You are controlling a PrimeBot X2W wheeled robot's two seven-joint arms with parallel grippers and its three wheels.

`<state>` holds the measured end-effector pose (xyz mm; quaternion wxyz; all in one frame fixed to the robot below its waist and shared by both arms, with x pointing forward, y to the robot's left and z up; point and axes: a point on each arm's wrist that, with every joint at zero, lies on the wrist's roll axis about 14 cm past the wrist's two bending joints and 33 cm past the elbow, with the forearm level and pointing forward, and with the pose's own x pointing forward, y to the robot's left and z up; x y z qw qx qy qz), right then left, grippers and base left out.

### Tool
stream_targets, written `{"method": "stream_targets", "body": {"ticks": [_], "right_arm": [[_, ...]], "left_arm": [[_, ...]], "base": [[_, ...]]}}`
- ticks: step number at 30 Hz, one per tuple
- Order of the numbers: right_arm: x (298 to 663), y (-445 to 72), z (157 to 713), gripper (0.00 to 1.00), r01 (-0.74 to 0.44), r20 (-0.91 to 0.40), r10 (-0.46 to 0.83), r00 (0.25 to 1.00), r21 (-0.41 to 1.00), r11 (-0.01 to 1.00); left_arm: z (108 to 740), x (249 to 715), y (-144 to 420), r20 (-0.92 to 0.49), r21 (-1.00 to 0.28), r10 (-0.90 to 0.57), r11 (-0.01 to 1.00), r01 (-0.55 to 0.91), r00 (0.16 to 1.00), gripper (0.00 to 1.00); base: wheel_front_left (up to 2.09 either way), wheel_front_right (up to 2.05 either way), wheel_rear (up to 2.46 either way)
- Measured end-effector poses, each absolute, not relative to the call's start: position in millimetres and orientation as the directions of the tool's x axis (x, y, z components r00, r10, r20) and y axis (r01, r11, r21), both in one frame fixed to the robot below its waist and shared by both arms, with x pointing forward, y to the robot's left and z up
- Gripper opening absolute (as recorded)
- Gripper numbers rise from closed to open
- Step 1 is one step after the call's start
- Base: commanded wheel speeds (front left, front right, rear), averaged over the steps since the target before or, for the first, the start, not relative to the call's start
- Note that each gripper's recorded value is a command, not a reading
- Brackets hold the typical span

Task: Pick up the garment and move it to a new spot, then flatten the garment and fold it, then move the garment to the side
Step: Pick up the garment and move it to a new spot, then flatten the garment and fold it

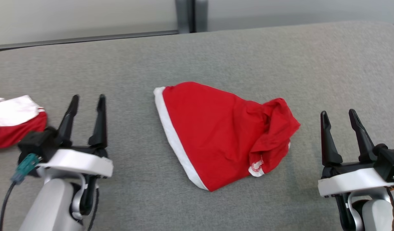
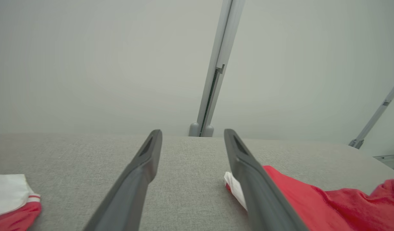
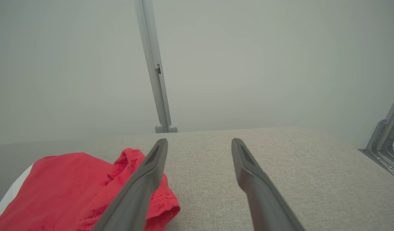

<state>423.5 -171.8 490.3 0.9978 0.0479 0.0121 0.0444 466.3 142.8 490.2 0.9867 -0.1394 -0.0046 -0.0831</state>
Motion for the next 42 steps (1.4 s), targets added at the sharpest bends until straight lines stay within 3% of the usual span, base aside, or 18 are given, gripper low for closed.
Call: {"method": "stream_targets", "body": {"ticks": [9,24,42], "right_arm": [[408.3,-156.6,506.3,1.00,-0.136,-0.009,0.137,0.990,0.092,0.986],[356.7,-165.2,509.7,1.00,-0.126,-0.037,0.130,0.991,0.106,0.986],[358.2,-159.3,511.8,1.00,-0.141,-0.036,0.146,0.989,0.111,0.984]], "left_arm": [[498.1,417.7,209.7,0.038,-0.245,-0.018,0.969,0.027,0.999,1.00],[499.7,366.6,187.8,0.031,-0.214,-0.094,0.972,0.099,0.995,1.00],[499.9,365.0,189.3,0.020,-0.205,-0.099,0.973,0.101,0.995,1.00]], "base": [[0.00,0.00,0.00],[0.00,0.00,0.00],[0.00,0.00,0.00]]}}
